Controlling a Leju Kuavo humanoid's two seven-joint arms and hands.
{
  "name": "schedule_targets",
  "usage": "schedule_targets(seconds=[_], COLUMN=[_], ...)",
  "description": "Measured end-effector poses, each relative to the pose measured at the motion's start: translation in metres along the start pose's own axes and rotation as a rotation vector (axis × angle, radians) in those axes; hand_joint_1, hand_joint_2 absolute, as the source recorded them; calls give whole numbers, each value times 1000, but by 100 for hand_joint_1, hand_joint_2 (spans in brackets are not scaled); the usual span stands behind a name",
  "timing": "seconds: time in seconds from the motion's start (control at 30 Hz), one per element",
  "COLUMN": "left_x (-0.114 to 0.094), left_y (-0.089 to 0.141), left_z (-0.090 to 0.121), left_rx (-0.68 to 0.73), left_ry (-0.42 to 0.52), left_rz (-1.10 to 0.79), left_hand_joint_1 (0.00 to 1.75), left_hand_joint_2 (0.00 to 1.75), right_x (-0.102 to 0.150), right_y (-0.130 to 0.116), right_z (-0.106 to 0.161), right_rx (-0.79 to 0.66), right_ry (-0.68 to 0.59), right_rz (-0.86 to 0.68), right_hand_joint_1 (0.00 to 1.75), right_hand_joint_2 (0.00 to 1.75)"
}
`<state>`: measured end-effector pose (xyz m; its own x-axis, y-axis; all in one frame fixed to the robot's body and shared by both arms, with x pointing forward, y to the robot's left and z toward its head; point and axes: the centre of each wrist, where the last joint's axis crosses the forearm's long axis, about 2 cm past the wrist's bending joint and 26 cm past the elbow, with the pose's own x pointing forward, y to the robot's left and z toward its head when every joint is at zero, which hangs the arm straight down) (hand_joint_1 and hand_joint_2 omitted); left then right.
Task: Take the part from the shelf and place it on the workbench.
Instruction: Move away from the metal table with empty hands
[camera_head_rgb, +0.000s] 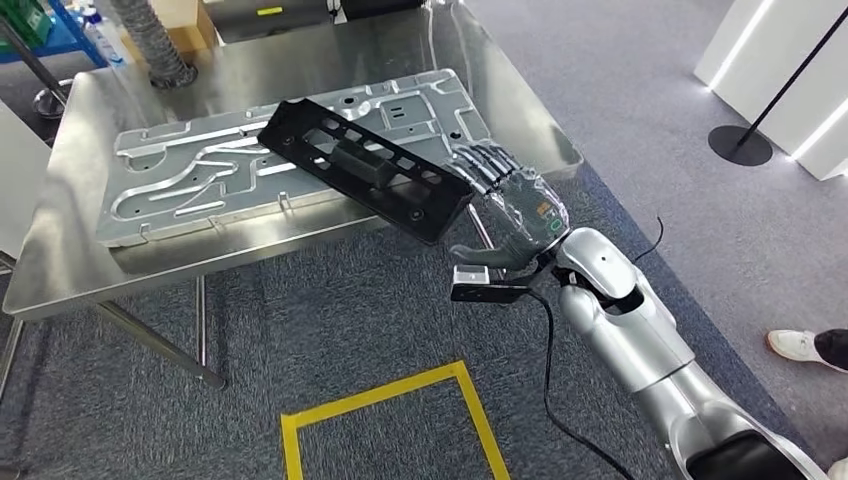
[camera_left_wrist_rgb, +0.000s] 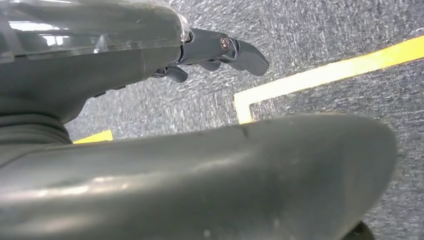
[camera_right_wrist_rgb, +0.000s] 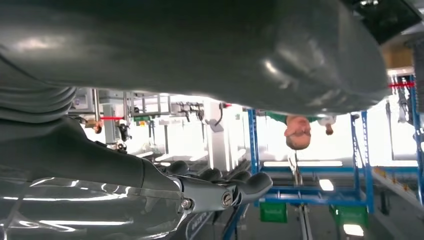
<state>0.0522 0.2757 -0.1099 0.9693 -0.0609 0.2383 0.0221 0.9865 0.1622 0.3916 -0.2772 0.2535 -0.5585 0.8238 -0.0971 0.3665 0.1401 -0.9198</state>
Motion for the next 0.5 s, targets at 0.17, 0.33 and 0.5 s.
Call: schedule_targets(seconds=[0.17,0.33,0.5], left_x=[-3,-2,1], left_y=[0,-1,1], left_z=[0,1,0], left_rx=[-2,-6,-6], left_ry=[-4,-20,-32], left_rz=[-6,-17,-31], left_hand_joint_1=[0,0,0], left_hand_joint_2=[0,0,0], right_x=[-2,-5,-8], right_y=[-1,-1,-4], right_z=[1,5,6], right_rx=[-6,-5,-14], right_ry=[10,23,34], right_rz=[3,4,6], right_hand_joint_1=[0,0,0], right_hand_joint_2=[0,0,0])
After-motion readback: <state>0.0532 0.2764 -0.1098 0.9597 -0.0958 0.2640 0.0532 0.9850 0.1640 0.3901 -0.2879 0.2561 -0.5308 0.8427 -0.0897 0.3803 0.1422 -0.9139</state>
